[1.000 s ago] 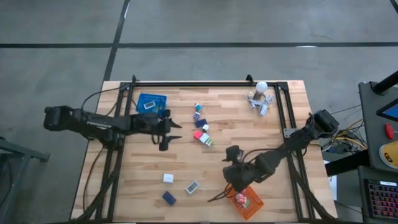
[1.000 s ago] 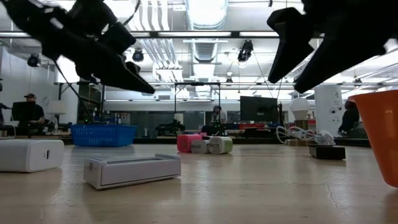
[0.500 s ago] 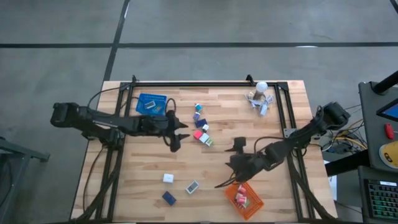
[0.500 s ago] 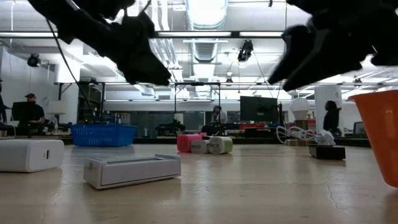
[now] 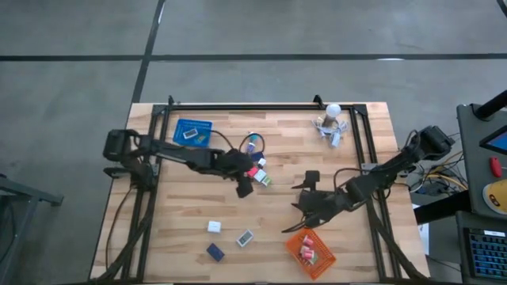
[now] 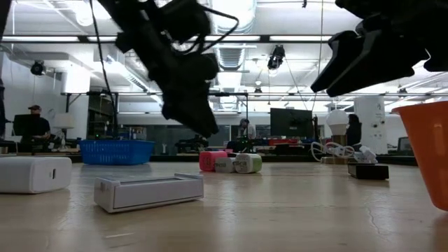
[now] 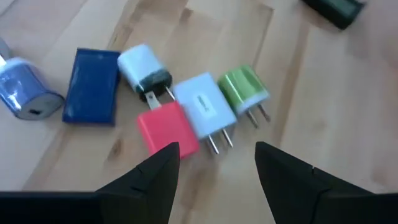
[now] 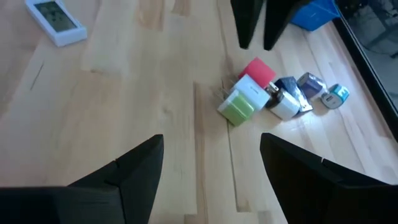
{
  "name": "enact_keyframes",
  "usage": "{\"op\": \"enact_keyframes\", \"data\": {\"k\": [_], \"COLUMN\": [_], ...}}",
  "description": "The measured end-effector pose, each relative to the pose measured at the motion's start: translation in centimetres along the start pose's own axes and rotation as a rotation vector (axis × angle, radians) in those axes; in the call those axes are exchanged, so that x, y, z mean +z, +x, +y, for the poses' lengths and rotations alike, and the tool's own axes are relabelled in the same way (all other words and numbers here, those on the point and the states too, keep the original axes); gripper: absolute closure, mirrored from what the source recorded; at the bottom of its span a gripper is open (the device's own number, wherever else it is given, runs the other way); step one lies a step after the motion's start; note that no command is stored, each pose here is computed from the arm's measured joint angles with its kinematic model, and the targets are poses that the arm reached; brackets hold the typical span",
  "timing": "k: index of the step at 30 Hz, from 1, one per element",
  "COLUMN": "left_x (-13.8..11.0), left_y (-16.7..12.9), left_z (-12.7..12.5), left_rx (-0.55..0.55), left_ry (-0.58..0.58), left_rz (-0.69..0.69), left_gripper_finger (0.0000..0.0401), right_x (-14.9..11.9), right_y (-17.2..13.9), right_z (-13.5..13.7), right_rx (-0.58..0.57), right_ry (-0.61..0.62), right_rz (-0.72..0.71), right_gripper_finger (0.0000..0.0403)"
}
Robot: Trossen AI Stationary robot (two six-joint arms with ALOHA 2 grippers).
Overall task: Pick & Place Office items
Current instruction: Put the pink charger adapter into the orange bin
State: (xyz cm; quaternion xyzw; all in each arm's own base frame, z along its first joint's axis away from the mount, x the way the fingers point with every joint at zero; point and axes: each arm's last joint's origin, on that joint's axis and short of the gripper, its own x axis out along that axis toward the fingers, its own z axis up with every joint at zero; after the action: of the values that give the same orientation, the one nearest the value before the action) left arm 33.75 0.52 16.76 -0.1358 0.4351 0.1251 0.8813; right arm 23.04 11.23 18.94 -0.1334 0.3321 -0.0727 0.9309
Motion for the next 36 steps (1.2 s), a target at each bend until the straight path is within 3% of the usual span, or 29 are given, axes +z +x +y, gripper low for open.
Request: {"op": "enact_keyframes", "data": {"k": [9,21,36], "left_x": [2.2,2.3,1.3], "left_y": [1.3,2.9,5.3], "left_z": [-0.3,2.1,2.2], "left_rx": [0.065,0.136,0.122], "left_ry": [-0.001,-0.061,-0.071], "left_rz": [0.058,0.14,0.194], "left_gripper_finger": [0.0185,0.0185,0.0185], "right_x": [-0.3,-0.6,-0.7], "right_y": [-0.7,-0.8,-0.8], "right_z": [-0.2,-0.2,-0.2], "right_rx": [0.015,0.018,0.018], "right_ry": [-0.024,-0.039,-0.038], "right_rz": [-0.003,-0.002,-0.001], "right_gripper_finger": [0.0143,0.0143,0.0147]}}
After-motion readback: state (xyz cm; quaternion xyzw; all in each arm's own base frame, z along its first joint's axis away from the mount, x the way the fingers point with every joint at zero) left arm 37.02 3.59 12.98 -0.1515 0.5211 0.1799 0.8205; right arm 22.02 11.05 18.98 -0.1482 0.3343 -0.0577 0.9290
